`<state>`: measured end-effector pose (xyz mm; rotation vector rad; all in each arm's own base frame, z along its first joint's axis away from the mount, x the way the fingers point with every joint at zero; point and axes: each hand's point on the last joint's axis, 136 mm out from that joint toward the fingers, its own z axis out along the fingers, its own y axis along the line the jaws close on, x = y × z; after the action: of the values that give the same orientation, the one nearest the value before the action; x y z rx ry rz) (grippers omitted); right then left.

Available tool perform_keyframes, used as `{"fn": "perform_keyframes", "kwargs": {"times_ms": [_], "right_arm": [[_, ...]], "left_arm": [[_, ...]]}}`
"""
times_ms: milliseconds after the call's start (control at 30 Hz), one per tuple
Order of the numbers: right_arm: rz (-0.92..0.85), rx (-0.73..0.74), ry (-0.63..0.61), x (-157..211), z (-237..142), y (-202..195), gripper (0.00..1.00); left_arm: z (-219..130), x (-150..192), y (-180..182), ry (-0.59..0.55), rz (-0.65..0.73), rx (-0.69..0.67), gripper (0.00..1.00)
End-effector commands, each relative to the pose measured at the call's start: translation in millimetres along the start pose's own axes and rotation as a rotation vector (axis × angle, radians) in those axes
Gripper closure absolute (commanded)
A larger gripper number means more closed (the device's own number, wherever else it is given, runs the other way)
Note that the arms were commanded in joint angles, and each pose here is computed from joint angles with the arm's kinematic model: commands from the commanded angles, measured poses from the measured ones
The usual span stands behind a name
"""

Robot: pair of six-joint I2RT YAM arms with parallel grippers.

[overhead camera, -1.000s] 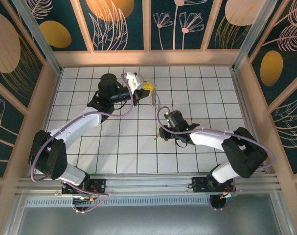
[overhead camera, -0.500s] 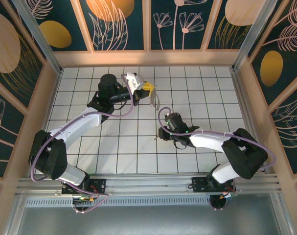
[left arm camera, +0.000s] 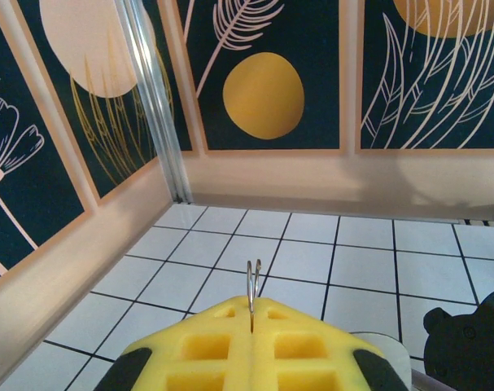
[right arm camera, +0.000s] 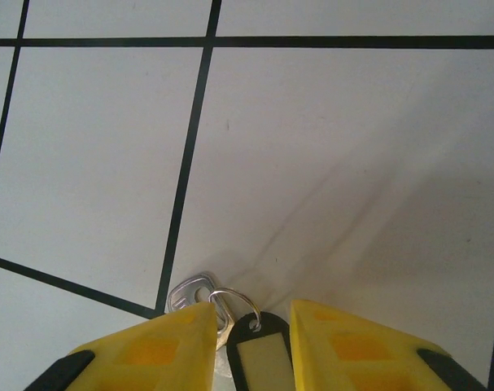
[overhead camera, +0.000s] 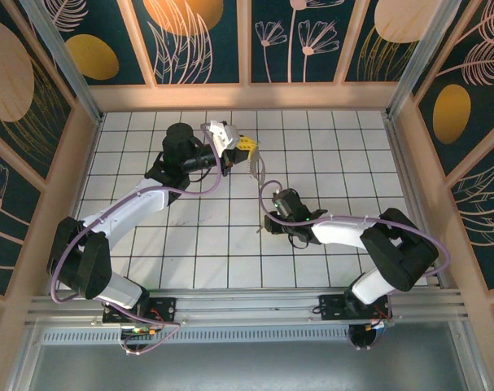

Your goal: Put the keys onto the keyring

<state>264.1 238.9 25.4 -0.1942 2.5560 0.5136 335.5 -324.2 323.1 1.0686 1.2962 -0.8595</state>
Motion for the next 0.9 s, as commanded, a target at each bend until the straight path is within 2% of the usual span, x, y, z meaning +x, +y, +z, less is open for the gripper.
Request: {"fn": "perform_keyframes", "kwargs": {"times_ms": [0, 300, 633, 867], "right_arm": [[-0.029, -0.02, -0.03, -9, 1, 9, 0.72], [-0.044, -0.035, -0.038, -11, 2, 12, 0.73], [-0.056, -0.065, 0.009, 0, 6, 16, 0.75], [-0.058, -0.054, 0.008, 0, 6, 14, 0.85]], "left_arm": [[-5, -21, -5, -0.057, 0.038, 0.015, 1.0], [-5, -20, -5, -0.058, 0.035, 0.015, 1.0], [-5, -20, -5, -0.059, 0.037, 0.013, 1.0], [-5, -20, -5, -0.059, 0.036, 0.012, 1.0]]}}
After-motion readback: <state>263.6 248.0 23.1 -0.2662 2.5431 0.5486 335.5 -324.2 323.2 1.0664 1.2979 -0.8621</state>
